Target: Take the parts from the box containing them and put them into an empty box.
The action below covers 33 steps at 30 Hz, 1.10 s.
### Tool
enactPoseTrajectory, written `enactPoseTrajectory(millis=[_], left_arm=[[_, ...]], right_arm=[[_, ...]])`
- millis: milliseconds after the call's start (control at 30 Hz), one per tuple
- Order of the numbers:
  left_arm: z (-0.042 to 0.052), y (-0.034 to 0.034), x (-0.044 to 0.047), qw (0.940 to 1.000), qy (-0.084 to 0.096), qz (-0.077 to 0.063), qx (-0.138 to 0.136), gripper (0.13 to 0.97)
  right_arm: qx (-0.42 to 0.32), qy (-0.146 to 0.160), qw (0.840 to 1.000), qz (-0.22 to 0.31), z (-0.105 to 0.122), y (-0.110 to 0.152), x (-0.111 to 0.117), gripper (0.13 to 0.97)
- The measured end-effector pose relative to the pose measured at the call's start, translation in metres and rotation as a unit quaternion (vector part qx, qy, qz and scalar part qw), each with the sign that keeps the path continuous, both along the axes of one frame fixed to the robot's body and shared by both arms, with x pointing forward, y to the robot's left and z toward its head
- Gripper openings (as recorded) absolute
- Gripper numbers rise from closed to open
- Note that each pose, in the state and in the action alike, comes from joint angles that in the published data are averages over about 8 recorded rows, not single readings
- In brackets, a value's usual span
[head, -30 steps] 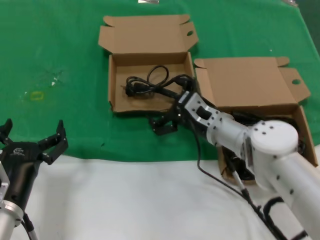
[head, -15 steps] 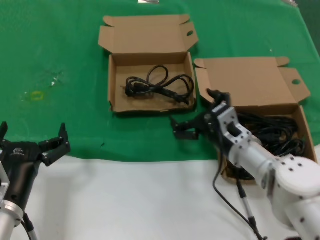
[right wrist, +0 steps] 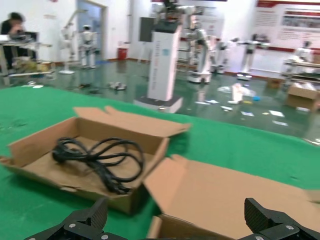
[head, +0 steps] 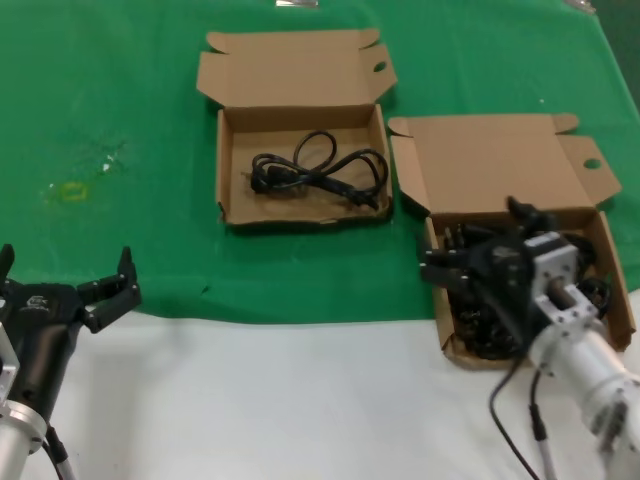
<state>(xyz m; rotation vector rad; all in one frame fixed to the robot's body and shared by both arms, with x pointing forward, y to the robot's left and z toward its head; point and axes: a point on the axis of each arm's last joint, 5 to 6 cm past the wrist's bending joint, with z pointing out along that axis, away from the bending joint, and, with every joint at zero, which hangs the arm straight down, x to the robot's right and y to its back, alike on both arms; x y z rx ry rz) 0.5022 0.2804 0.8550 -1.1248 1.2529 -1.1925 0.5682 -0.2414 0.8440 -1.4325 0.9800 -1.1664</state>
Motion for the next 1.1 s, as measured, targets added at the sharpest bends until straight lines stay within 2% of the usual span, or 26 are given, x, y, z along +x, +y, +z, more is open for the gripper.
enactPoseTrajectory(millis=[233, 367, 1100], left_arm=[[0.0, 0.0, 0.0, 1.0, 0.0, 0.0, 0.0, 0.966], [0.0, 0.0, 0.0, 1.0, 0.0, 0.0, 0.0, 0.966], [0.0, 0.0, 0.0, 1.0, 0.0, 0.0, 0.0, 0.966]], right_arm=[[0.03, -0.009, 0.998, -0.048, 0.004, -0.022, -0.033, 0.966], [0.04, -0.013, 0.997, -0.064, 0.006, -0.029, -0.045, 0.966], [0.042, -0.014, 0.997, -0.068, 0.008, -0.031, -0.048, 0.966]])
